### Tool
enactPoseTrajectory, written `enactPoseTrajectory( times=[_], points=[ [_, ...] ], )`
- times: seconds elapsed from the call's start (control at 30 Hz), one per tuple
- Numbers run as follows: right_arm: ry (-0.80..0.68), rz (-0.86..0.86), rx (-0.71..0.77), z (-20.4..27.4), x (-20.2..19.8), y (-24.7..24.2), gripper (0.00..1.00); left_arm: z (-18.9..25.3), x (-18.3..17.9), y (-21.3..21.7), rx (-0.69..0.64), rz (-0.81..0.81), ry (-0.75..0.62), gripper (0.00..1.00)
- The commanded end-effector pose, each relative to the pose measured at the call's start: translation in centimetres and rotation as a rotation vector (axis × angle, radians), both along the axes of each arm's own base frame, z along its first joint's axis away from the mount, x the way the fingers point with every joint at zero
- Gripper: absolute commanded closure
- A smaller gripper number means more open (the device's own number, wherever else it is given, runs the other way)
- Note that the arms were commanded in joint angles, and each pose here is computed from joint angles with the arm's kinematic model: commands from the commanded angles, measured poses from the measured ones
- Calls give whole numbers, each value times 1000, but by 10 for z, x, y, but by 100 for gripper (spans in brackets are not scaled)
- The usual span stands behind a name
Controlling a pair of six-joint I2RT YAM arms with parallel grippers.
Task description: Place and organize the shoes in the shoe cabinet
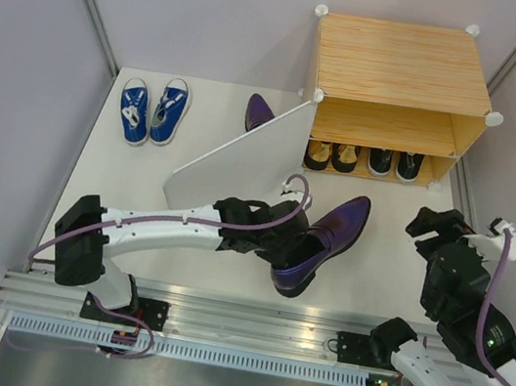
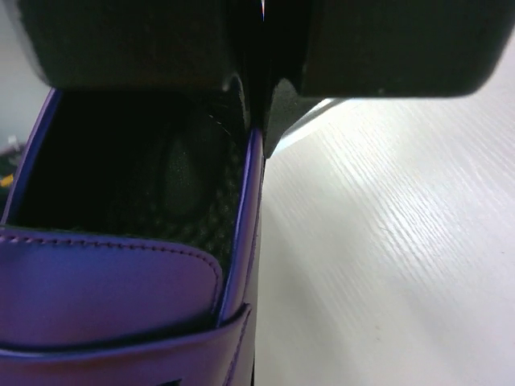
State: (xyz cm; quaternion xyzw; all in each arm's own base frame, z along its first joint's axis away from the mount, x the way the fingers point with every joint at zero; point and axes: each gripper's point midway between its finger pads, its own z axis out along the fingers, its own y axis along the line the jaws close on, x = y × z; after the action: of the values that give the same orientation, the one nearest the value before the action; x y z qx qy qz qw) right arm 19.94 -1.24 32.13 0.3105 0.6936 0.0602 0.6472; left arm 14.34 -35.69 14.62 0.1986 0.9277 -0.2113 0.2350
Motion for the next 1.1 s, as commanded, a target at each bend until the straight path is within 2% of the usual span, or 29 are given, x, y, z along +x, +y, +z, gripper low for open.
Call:
enactPoseTrajectory(
  times=[0.0,0.2,0.33,0.47,0.57,0.63,0.67,0.77,0.9,1.0,1.07],
  points=[
    [81,10,-74,-23,8,5,23,58,44,-46,-309,217,-99,98],
    [131,78,-102,-47,25,26,21,37,77,-52,-280,401,-113,98],
    [174,121,-117,-65,33,39,20,0,93,-51,-206,515,-95,96],
    [202,148,-130,-80,36,45,18,-26,101,-49,-159,600,-77,76],
    [216,155,-145,-87,36,46,18,-39,100,-59,-129,562,-59,54],
    [222,159,-158,-89,37,46,17,-38,99,-66,-132,533,-49,43],
    [223,161,-159,-89,37,46,17,-38,98,-68,-133,526,-46,42],
    [213,168,-151,-88,36,47,17,-21,97,-76,-170,473,-57,40],
    [211,168,-145,-90,35,47,16,31,96,-88,-270,371,-106,40],
    [216,186,-125,-95,33,50,16,53,94,-88,-268,283,-155,40],
    [222,195,-115,-99,30,50,16,74,98,-73,-246,262,-226,39]
  ],
)
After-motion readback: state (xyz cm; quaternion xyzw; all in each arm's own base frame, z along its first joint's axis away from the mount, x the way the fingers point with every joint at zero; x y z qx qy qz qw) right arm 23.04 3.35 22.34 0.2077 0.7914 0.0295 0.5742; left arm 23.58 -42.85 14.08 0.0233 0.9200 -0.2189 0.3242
